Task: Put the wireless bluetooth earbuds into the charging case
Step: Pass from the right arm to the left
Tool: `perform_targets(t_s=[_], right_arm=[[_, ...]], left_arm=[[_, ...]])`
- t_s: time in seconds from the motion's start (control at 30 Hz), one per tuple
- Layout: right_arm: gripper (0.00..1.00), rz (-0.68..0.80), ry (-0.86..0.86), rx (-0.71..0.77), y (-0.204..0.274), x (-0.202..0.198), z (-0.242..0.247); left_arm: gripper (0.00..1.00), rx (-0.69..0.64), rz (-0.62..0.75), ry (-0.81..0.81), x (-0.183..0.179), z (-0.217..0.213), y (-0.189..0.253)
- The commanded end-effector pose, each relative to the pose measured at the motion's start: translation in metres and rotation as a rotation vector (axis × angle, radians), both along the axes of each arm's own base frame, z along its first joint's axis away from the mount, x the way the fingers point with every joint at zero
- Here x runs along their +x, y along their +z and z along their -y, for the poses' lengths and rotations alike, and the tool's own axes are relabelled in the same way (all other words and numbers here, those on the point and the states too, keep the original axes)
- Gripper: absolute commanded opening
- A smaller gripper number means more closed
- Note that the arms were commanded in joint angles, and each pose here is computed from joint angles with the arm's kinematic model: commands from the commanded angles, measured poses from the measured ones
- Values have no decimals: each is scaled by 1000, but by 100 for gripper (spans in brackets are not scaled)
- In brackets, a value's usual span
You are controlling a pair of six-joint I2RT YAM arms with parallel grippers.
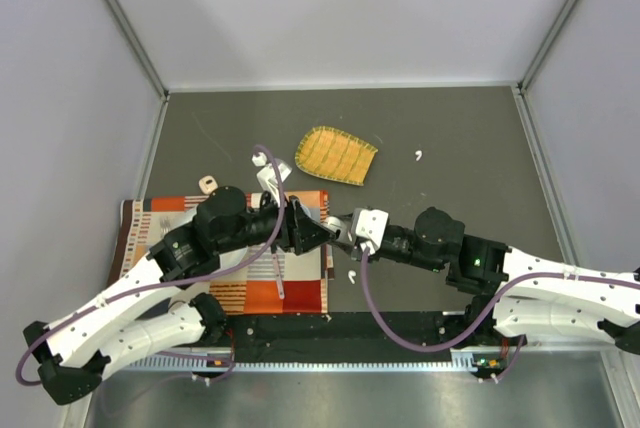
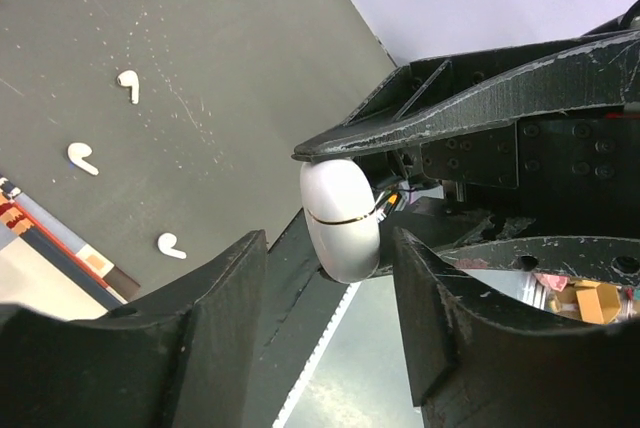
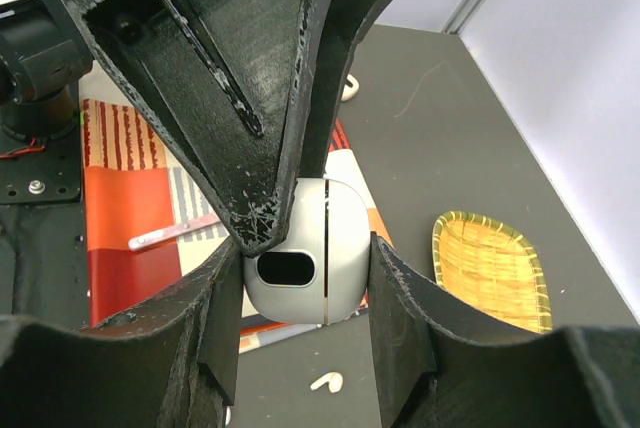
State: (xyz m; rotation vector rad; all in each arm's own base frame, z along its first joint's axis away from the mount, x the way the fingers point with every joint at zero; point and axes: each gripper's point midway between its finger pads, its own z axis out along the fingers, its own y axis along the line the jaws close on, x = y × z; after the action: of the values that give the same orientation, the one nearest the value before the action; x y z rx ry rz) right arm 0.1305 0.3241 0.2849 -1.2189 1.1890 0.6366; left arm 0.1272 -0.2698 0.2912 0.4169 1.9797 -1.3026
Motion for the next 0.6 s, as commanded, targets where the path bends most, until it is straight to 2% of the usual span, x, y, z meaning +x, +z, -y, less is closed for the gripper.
perform_targets(t_s=[0.0, 0.27, 0.47, 0.57], right_arm=[[0, 37, 27, 70, 21, -7, -2], [0, 41, 45, 70, 21, -11, -3], [0, 52, 45, 80, 23, -10, -3], [0, 55, 72, 84, 24, -15, -5]], left_arm=[[57, -28, 22, -21, 1, 8, 8], [57, -34, 36, -14, 4, 9, 10], [46, -24, 22, -35, 2, 11, 5], [45, -24, 19, -36, 3, 12, 4]])
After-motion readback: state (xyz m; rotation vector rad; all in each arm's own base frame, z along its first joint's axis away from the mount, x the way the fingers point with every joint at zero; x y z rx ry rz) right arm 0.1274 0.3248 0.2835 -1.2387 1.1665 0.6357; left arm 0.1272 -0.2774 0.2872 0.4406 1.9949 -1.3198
